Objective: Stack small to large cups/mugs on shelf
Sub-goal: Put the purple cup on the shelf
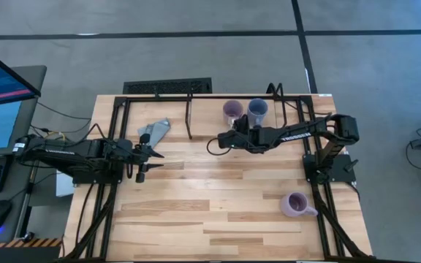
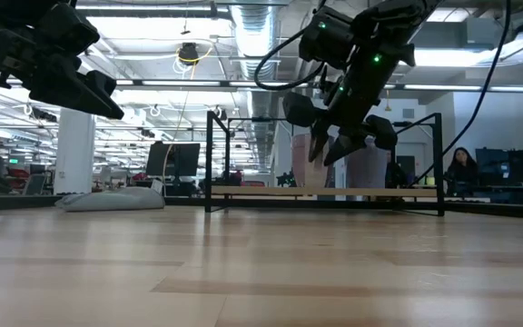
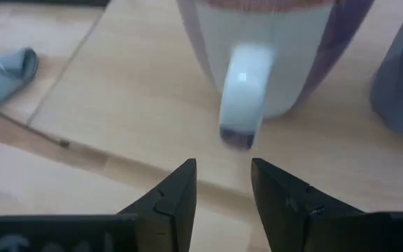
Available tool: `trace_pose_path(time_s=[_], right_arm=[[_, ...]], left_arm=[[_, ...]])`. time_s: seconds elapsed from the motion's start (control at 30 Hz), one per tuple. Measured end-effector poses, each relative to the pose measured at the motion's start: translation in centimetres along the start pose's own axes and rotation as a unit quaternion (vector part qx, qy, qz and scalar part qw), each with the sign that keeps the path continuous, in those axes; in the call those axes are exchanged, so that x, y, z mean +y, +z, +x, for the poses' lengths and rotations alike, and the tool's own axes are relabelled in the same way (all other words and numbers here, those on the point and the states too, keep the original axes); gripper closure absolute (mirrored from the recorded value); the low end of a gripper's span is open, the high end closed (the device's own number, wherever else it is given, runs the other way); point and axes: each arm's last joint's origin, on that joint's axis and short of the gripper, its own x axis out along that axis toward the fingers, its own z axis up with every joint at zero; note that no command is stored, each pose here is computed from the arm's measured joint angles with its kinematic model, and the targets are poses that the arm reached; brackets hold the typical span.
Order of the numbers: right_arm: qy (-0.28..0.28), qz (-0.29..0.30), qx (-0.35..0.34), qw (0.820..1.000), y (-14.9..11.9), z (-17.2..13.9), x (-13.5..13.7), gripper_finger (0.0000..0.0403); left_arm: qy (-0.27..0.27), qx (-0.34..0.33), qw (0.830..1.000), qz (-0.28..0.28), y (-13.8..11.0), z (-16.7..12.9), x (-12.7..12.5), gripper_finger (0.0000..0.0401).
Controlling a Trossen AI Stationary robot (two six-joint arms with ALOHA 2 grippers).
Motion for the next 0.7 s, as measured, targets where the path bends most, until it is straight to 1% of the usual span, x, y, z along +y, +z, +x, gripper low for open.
trace_pose_path(time_s=[0.13, 0.23, 0.33, 0.47, 0.63, 0.7], right_arm=[[0.003, -0.010, 0.031, 0.999, -0.5, -0.1, -0.1, 0.0244], [-0.006, -0.012, 0.060, 0.998, -1.1, -0.4, -0.3, 0.0244], [-0.004, -0.033, 0.100, 0.994, -2.2, -1.1, -0.3, 0.0244], [0.032, -0.091, 0.133, 0.986, -3.8, -2.7, 0.4, 0.0244], [0.095, -0.146, 0.126, 0.977, -4.9, -6.1, 1.3, 0.0244], [0.123, -0.179, 0.118, 0.969, -5.0, -7.7, 1.5, 0.0244]], left_arm=[[0.000, 0.000, 1.000, 0.000, 0.0, 0.0, 0.0, 0.0262], [0.000, 0.000, 1.000, 0.000, 0.0, 0.0, 0.0, 0.0262], [0.000, 0.000, 1.000, -0.001, 0.0, 0.0, 0.0, 0.0262], [0.000, 0.001, 1.000, -0.002, 0.0, 0.0, 0.0, 0.0262], [0.000, 0.001, 1.000, -0.002, 0.0, 0.0, 0.0, 0.0262], [0.000, 0.001, 1.000, -0.002, 0.0, 0.0, 0.0, 0.0262]])
